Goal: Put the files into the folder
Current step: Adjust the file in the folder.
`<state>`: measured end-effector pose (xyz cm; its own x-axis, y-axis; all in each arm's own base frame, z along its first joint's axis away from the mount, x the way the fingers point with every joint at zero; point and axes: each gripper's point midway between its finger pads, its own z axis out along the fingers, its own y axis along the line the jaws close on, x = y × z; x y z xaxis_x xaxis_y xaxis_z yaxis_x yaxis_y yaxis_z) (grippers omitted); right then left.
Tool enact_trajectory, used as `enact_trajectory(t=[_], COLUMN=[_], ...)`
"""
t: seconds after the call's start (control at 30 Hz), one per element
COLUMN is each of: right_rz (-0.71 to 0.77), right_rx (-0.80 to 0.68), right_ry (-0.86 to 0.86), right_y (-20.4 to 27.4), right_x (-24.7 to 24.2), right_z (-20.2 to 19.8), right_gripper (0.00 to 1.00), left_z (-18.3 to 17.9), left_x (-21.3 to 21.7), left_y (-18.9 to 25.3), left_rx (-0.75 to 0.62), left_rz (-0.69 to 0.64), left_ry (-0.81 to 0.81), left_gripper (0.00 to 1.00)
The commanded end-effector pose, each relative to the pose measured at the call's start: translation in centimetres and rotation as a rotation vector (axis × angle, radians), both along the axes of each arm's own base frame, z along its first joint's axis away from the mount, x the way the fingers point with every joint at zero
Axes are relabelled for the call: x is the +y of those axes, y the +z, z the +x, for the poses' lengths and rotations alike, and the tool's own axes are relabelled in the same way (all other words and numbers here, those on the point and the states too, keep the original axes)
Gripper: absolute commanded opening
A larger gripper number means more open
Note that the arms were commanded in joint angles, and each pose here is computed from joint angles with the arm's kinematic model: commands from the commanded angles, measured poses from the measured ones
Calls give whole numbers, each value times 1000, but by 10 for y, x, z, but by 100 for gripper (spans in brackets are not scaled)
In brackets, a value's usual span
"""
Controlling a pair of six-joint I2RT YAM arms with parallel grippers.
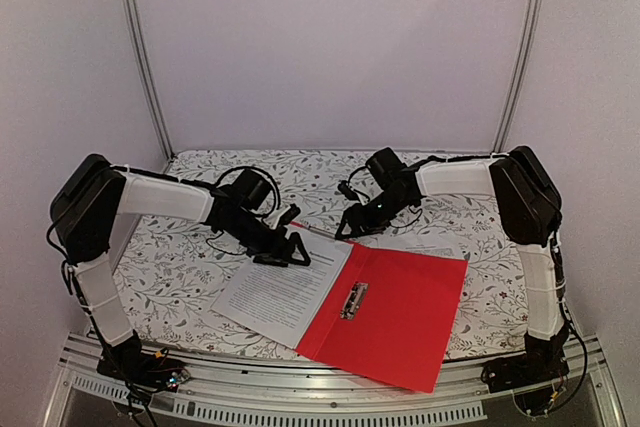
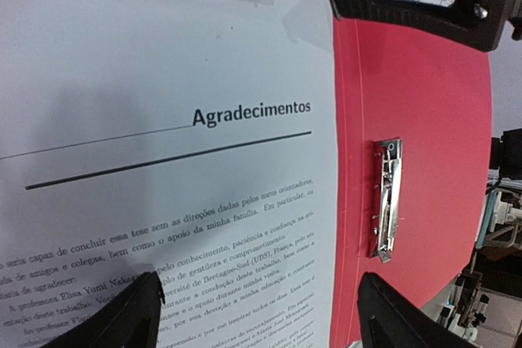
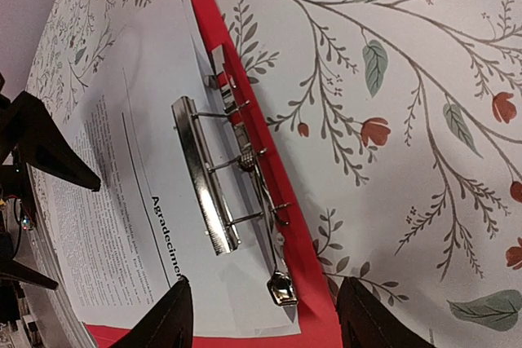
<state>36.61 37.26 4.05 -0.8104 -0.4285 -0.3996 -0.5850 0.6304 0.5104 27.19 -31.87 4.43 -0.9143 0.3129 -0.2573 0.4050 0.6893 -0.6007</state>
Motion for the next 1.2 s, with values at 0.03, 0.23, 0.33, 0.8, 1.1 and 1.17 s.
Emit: enact_trajectory(t=[0.03,0.23,0.33,0.8,1.1,1.17], right_rz=[15,35,42,53,49,50], right_rx=[-31,-7,6,24,23,24], right_ry=[-16,-9,-7,1,-3,-1], right_y=[18,17,16,13,11,11], right_x=[0,4,5,14,13,14], right_z=[5,2,-1,-8,-7,-7], right_gripper=[60,60,60,58,58,58], left_z=[4,10,13,11,-3,-6], left_x=[-9,-10,-10,-8,0,1], left_y=[23,35,36,29,5,-2], left_rx=[-54,-93,-102,-81,-16,1], left_rz=[-25,-40,-39,-40,-11,-1], left_ry=[-16,-6,0,-7,-14,-18], left_gripper=[84,84,84,84,84,84])
